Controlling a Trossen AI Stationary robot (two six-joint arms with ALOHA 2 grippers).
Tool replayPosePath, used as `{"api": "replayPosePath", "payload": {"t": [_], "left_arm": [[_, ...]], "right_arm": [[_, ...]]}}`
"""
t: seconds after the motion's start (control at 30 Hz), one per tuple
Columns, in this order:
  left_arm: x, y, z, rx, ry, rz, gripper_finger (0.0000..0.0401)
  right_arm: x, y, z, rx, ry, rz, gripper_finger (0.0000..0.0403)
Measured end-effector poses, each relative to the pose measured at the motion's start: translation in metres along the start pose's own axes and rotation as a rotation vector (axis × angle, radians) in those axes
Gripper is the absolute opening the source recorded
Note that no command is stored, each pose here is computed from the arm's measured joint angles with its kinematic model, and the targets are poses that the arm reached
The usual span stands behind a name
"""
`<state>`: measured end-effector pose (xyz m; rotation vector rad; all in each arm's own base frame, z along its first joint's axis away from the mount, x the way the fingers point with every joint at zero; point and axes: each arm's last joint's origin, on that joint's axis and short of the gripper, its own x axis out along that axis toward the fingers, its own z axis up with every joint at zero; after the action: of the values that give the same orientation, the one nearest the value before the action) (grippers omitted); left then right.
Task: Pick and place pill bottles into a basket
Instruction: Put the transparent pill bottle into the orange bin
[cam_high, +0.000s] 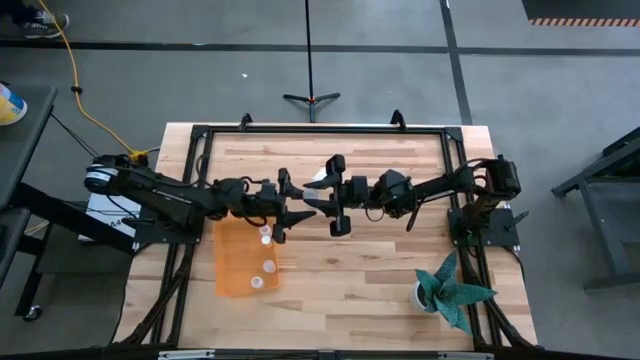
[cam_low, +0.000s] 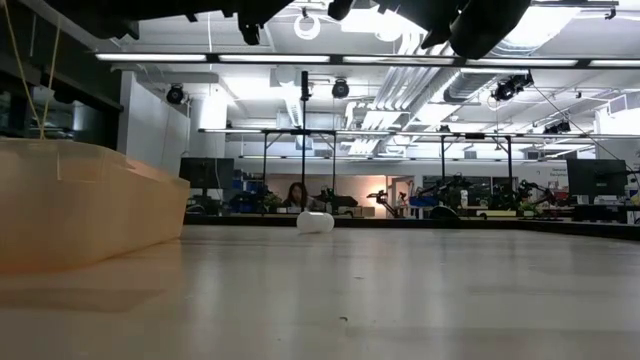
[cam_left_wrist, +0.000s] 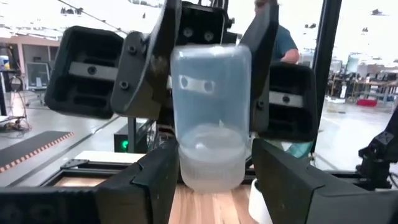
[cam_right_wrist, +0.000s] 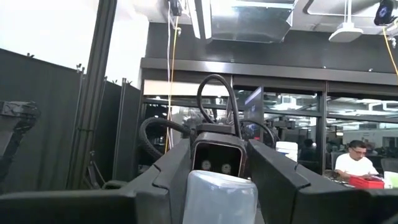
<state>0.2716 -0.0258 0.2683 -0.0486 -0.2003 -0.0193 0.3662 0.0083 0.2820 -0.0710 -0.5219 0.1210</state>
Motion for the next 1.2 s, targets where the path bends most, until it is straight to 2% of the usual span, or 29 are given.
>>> {"api": "replayPosePath", "payload": {"t": [0.37, 0.6, 0.77, 1.0, 1.1, 1.2], "left_arm": [[0.000, 0.000, -0.001, 0.004, 0.008, 0.013, 0.0234], [0.000, 0.001, -0.001, 0.020, 0.007, 0.029, 0.0172], [0.000, 0.001, 0.000, 0.049, 0.001, 0.038, 0.0170], [-0.011, 0.002, 0.012, 0.084, 0.034, 0.038, 0.0176], [-0.021, 0.001, 0.018, 0.099, 0.096, 0.050, 0.0181], [-0.034, -0.003, 0.021, 0.114, 0.196, 0.098, 0.0171]], "right_arm": [[0.000, 0.000, -0.001, 0.008, 0.012, 0.001, 0.0137], [0.000, 0.000, -0.001, 0.013, 0.013, 0.020, 0.0139], [0.000, 0.000, 0.001, -0.001, -0.004, -0.005, 0.0163], [-0.001, -0.005, 0.049, -0.113, -0.094, -0.084, 0.0216], [-0.004, -0.006, 0.071, -0.136, -0.048, -0.086, 0.0226], [-0.010, -0.007, 0.088, -0.138, 0.070, -0.132, 0.0228]]}}
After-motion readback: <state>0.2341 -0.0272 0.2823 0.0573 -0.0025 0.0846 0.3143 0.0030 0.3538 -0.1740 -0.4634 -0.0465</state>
